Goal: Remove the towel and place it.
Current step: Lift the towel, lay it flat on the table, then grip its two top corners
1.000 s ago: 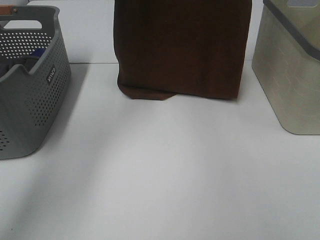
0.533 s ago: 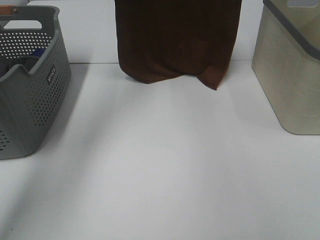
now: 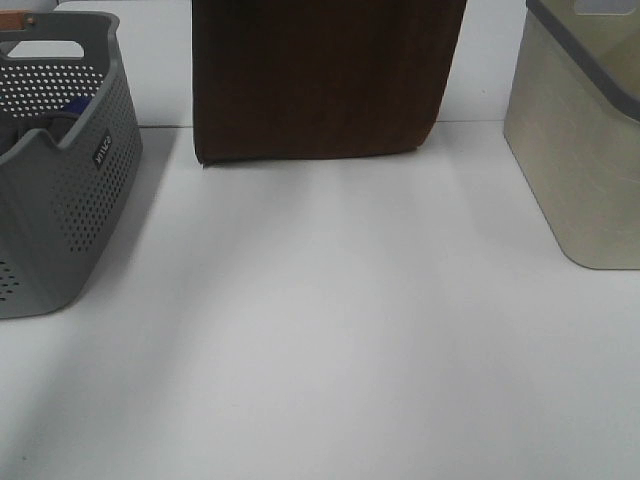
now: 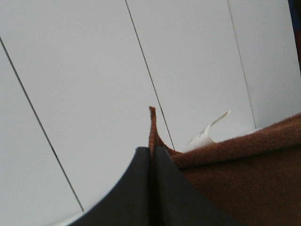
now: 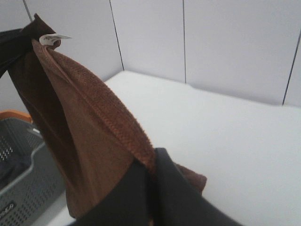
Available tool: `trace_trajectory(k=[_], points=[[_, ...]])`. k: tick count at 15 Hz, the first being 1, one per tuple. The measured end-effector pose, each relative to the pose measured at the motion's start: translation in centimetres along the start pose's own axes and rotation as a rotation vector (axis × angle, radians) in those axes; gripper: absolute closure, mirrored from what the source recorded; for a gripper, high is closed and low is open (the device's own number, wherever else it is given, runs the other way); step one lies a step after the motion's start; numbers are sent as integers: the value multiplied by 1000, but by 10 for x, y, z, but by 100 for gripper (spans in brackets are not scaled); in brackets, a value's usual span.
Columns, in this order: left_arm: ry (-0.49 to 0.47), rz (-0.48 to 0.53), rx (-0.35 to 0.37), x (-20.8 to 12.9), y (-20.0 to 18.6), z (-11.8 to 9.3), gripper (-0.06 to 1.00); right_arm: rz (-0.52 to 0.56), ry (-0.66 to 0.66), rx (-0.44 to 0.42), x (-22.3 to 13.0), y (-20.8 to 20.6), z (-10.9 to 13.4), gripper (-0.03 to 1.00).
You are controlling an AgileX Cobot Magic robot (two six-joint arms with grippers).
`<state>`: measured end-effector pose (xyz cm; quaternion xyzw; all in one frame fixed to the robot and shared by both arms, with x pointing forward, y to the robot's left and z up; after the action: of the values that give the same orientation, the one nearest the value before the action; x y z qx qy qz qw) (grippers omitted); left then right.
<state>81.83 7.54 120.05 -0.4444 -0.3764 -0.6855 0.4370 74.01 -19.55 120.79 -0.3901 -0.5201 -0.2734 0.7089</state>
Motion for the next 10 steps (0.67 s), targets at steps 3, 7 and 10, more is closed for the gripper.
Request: trace_trajectory(k=[3,7,10], points=[[-21,366,-56,-44,-20,-33,94,269,126,-24,-48,-6,-1,97],[-102,746,-139,-89,-62,-61,94,438,254,1,-80,-14,8,97],[-197,999,-227,-114,-100,-82,94,551,385,-27,-120,-15,7,97]])
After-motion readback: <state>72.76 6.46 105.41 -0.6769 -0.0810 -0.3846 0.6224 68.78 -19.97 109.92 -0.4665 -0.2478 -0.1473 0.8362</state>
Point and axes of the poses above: a point on each arm's last joint axis where the gripper is mounted, y pointing out along that axis toward the gripper, z along the wrist's bending axis when the last joint is at zero, x = y × z, the point moved 9 cm from there along y, pointing out along that axis toward the gripper, and after that the axes turned 3 degrees about y, right-handed, at the moved point
